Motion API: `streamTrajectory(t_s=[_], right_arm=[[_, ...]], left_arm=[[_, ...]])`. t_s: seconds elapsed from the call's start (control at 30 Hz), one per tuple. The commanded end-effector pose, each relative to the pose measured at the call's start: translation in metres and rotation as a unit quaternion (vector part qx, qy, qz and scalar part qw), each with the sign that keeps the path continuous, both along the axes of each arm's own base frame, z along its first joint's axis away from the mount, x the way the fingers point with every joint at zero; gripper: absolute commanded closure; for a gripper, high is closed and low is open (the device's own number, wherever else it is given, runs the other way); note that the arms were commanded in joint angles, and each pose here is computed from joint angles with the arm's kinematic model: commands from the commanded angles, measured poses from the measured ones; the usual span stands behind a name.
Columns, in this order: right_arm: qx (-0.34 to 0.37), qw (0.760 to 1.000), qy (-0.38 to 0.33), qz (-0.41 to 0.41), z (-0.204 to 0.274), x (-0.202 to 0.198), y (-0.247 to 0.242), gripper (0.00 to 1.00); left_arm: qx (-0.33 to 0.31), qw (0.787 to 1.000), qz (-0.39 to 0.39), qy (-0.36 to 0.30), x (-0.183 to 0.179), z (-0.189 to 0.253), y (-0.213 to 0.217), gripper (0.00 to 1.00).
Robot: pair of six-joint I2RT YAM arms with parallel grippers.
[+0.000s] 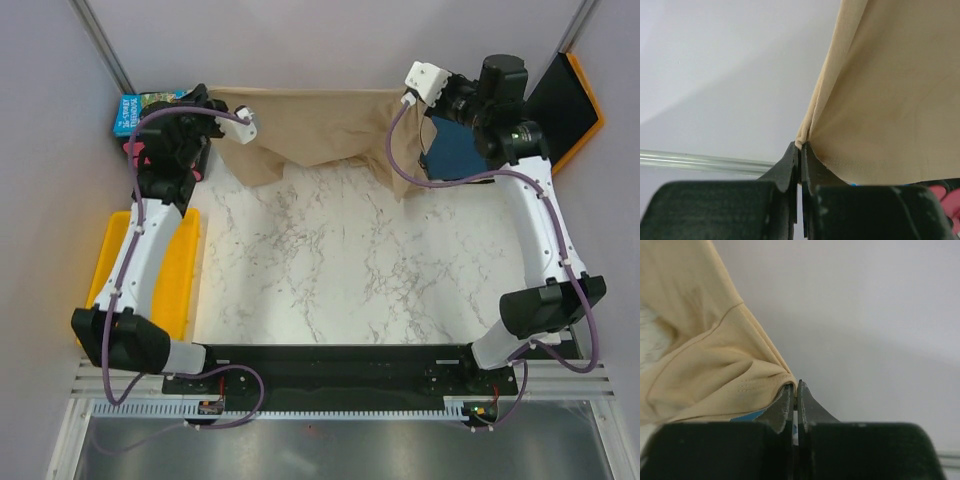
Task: Fold and stack the t-shirts
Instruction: Flatten out the tshirt
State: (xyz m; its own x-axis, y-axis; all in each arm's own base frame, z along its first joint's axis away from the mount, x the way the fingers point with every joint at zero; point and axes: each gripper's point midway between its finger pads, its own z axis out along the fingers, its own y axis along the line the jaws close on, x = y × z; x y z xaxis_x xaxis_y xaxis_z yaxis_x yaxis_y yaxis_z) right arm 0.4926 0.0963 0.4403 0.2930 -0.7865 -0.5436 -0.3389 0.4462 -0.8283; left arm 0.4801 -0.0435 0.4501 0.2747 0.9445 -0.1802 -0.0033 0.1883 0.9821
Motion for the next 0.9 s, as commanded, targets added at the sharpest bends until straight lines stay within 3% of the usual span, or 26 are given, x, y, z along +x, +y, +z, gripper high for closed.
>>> streamTrajectory(t_s=[0.0,0.13,0.3,0.5,0.6,0.67,0.87], right_arm=[[-0.026,0.965,0.237,0.106,-0.087,-0.072,0.023,1.00],[-0.056,0.923,0.349,0.150,-0.160,-0.098,0.041,1.00],[-0.078,0.868,0.434,0.227,-0.214,-0.130,0.076,1.00],[-0.090,0.830,0.479,0.271,-0.259,-0.128,0.119,1.00],[-0.080,0.836,0.481,0.250,-0.283,-0.106,0.136,1.00],[-0.071,0.862,0.446,0.232,-0.286,-0.078,0.145,1.00],[-0.054,0.890,0.413,0.188,-0.314,-0.033,0.155,1.00]], left_arm=[[0.010,0.998,-0.023,0.052,-0.046,-0.014,0.006,0.98],[0.019,0.990,-0.040,0.132,-0.064,-0.056,0.002,0.98],[0.050,0.978,-0.075,0.186,-0.084,-0.090,-0.007,0.98],[0.073,0.963,-0.090,0.243,-0.098,-0.135,-0.014,0.98],[0.077,0.957,-0.098,0.261,-0.106,-0.153,-0.022,0.98],[0.075,0.954,-0.099,0.272,-0.110,-0.162,-0.027,0.98],[0.062,0.951,-0.102,0.287,-0.117,-0.173,-0.034,0.98]])
